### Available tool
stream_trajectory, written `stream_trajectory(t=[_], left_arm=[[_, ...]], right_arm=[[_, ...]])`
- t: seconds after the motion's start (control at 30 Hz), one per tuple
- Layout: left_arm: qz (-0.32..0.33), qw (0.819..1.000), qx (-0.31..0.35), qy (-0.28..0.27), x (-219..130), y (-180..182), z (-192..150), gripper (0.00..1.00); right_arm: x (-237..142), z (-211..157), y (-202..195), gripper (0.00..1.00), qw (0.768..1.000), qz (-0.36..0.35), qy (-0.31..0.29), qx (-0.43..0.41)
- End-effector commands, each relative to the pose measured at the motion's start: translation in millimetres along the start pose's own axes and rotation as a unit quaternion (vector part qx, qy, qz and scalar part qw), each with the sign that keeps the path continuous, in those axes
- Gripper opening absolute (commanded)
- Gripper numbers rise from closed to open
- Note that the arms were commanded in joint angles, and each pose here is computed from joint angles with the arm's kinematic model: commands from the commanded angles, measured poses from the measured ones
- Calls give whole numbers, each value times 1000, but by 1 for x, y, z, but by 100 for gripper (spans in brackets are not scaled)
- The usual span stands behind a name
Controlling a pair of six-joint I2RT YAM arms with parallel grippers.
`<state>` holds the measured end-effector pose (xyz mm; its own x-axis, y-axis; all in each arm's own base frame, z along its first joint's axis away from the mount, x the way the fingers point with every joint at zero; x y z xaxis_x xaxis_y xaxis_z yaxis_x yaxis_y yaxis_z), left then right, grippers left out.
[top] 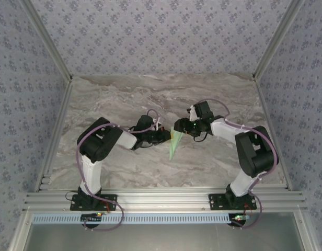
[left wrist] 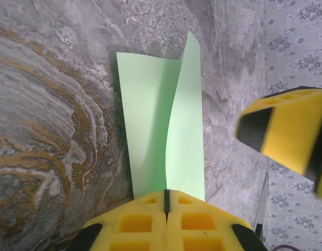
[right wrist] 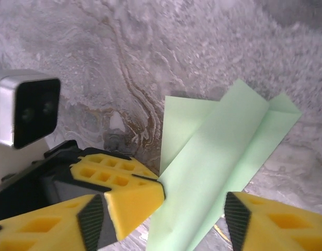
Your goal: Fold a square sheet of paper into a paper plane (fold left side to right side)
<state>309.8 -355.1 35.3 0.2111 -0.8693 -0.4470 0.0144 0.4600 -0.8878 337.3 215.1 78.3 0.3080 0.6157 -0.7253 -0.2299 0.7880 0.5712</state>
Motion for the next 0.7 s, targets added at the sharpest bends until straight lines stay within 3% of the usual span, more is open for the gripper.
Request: stream_trajectory(t=[0.0, 0.1, 0.2, 0.67], left_arm=[[33, 999, -5, -5, 5, 26, 1, 0], [37, 999, -7, -7, 5, 29, 1, 0], [39, 999, -10, -12, 4, 30, 3, 0], [40, 999, -10, -10, 5, 29, 4, 0]], right_arm=[[-1, -10, -7, 47, 1000, -14, 13, 7], [7, -10, -4, 28, 1000, -3, 16, 11], [15, -8, -1, 19, 1000, 5, 19, 11], [32, -4, -11, 17, 999, -17, 29, 8]])
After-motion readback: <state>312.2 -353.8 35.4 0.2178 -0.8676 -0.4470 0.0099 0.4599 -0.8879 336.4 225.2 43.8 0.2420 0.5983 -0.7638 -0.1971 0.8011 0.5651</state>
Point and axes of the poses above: each hand's point on the last joint's axis, 136 mm out from that joint toward the fingers, its own x axis out along the fingers, its own y axis along the line the jaws close on, z = x × y, the point moved 1 cm from there along -x, back along the fingers, and after that the axes turned 8 degrees about -x, right-handed, at the moved point
